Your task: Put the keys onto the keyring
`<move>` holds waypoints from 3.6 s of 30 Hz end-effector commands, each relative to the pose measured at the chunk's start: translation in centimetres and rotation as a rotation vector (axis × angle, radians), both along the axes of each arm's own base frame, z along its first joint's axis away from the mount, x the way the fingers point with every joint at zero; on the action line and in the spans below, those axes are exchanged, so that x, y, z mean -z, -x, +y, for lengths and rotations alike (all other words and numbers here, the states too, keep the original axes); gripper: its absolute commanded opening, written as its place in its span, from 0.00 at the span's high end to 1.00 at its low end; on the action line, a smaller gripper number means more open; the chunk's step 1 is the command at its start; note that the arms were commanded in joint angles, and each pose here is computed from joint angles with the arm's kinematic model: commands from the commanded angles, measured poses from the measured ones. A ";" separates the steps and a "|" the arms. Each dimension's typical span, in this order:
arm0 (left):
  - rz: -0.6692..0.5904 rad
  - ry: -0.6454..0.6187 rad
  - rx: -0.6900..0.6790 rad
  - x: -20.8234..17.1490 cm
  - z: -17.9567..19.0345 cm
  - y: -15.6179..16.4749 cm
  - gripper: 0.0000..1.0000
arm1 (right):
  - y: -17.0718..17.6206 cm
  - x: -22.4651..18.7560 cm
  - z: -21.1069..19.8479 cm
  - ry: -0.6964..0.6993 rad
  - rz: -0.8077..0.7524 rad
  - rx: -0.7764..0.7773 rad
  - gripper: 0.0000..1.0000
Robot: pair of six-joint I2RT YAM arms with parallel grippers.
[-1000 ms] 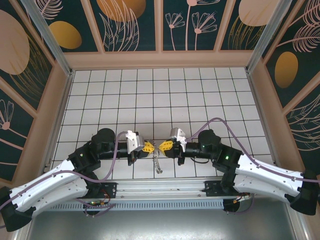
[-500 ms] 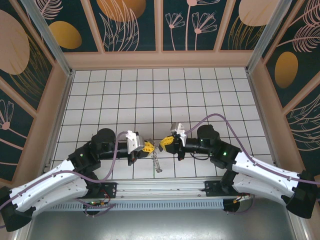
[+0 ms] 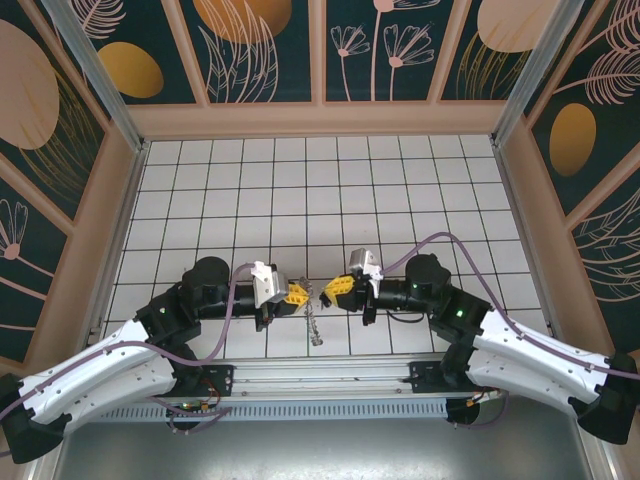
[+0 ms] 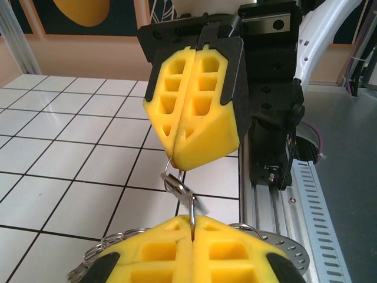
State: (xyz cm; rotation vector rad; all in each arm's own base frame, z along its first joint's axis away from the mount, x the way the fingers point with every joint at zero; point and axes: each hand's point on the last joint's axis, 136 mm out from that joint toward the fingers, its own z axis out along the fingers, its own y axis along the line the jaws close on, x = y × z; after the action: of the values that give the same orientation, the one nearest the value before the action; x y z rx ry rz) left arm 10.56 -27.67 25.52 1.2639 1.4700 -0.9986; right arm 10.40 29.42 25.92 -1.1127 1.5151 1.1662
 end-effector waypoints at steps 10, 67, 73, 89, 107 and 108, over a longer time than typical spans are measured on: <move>-0.053 0.130 0.111 -3.8 -0.1 2.2 1.00 | 1.9 0.3 0.0 -0.010 -0.049 -0.078 1.00; -0.008 0.066 0.119 -2.0 -0.8 1.8 1.00 | 2.1 -1.7 0.0 -0.060 -0.041 -0.099 1.00; -0.007 0.065 0.118 -2.0 -0.7 1.8 1.00 | 1.9 -1.6 0.2 -0.055 -0.041 -0.098 1.00; -0.008 0.065 0.116 -2.1 -0.7 1.7 1.00 | 2.0 -1.2 0.1 -0.044 -0.035 -0.096 1.00; -0.001 0.057 0.116 -1.8 -0.8 1.7 1.00 | 2.1 -0.4 -0.1 -0.026 -0.024 -0.096 1.00; 0.000 0.057 0.117 -1.7 -0.8 1.7 1.00 | 2.1 -0.4 -0.1 -0.025 -0.023 -0.095 1.00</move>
State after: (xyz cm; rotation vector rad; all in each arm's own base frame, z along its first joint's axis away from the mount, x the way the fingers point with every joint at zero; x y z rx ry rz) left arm 9.25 -28.30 25.78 1.3185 1.4243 -1.0883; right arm 8.03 29.58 25.75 -1.2107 1.4420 1.2431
